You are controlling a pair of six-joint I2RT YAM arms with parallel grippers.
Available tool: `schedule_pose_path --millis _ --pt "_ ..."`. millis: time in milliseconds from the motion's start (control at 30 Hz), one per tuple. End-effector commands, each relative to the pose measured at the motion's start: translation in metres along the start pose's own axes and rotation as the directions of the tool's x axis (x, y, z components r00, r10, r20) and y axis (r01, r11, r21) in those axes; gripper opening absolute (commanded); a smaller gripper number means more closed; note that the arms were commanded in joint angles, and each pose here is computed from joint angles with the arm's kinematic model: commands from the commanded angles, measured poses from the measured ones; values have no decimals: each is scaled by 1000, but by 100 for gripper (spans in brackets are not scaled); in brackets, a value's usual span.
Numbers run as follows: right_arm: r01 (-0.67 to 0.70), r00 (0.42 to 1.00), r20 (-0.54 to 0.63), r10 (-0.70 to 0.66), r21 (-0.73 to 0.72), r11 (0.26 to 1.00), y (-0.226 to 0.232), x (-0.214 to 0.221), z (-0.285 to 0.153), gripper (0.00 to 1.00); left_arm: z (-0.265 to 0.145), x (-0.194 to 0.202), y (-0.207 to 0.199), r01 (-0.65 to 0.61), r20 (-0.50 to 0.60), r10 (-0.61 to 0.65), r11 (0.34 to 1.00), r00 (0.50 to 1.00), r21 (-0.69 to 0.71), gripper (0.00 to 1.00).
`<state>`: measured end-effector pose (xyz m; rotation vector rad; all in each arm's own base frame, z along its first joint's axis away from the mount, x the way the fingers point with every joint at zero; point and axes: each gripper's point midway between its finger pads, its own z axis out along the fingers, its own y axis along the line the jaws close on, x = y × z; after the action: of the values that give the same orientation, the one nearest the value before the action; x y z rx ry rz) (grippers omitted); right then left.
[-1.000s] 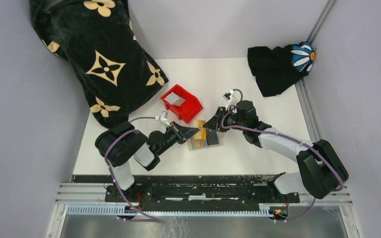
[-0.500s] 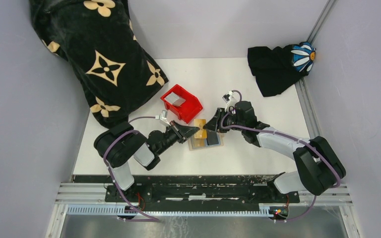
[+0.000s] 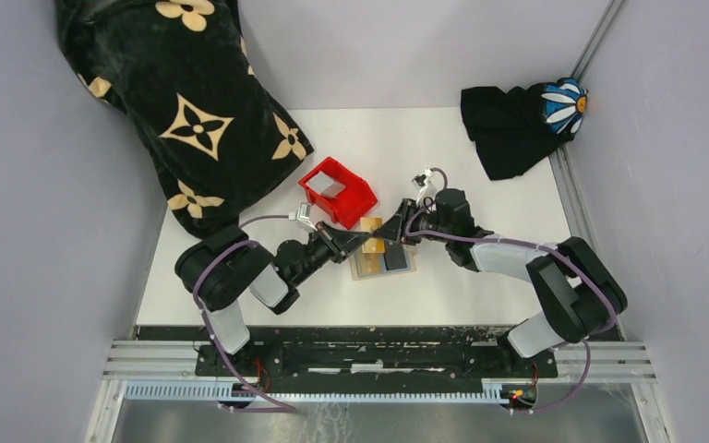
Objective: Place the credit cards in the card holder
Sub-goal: Pick up the credit card from the storage box.
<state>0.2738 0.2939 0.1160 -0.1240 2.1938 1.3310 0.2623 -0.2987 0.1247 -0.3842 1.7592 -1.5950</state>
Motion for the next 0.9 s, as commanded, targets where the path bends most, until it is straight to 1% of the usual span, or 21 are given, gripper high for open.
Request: schedule_pose_path --millis 0,100,167,200,400,467,600,633,667,767,867 --pt "-64 998 3 65 -191 980 28 0 7 36 6 -9 -63 28 10 -32 970 999 242 3" --pt "-97 995 14 104 -245 965 32 -1 8 32 8 -9 -65 32 3 -33 968 999 250 3" --pt "-101 994 19 110 -261 960 34 -2 8 25 7 -8 -63 31 3 -33 969 999 245 3" --pt "-101 994 21 110 -263 960 34 -2 8 22 7 -8 -63 31 2 -32 970 999 242 6" --pt "-81 995 40 96 -273 958 41 -8 3 2 4 -7 -49 38 12 -41 979 999 201 27" --pt "-72 996 40 84 -245 967 37 -7 1 1 1 -9 -42 34 29 -40 984 999 177 31" --pt "-8 1000 16 9 -86 996 18 -2 -6 1 -11 -15 -23 31 85 -40 994 996 104 40" --pt "19 1000 13 -18 -39 999 15 -3 -12 1 -14 -17 -18 30 98 -38 996 994 83 48" --pt "47 999 3 -47 13 999 10 -2 -16 1 -16 -17 -12 29 106 -35 998 994 58 50" --pt "106 994 -38 -101 158 982 -6 0 -31 1 -17 -15 5 -1 101 3 1000 995 -22 49" --pt "139 989 -86 -120 258 956 -19 4 -42 1 -17 -14 18 -41 92 50 994 994 -101 47"
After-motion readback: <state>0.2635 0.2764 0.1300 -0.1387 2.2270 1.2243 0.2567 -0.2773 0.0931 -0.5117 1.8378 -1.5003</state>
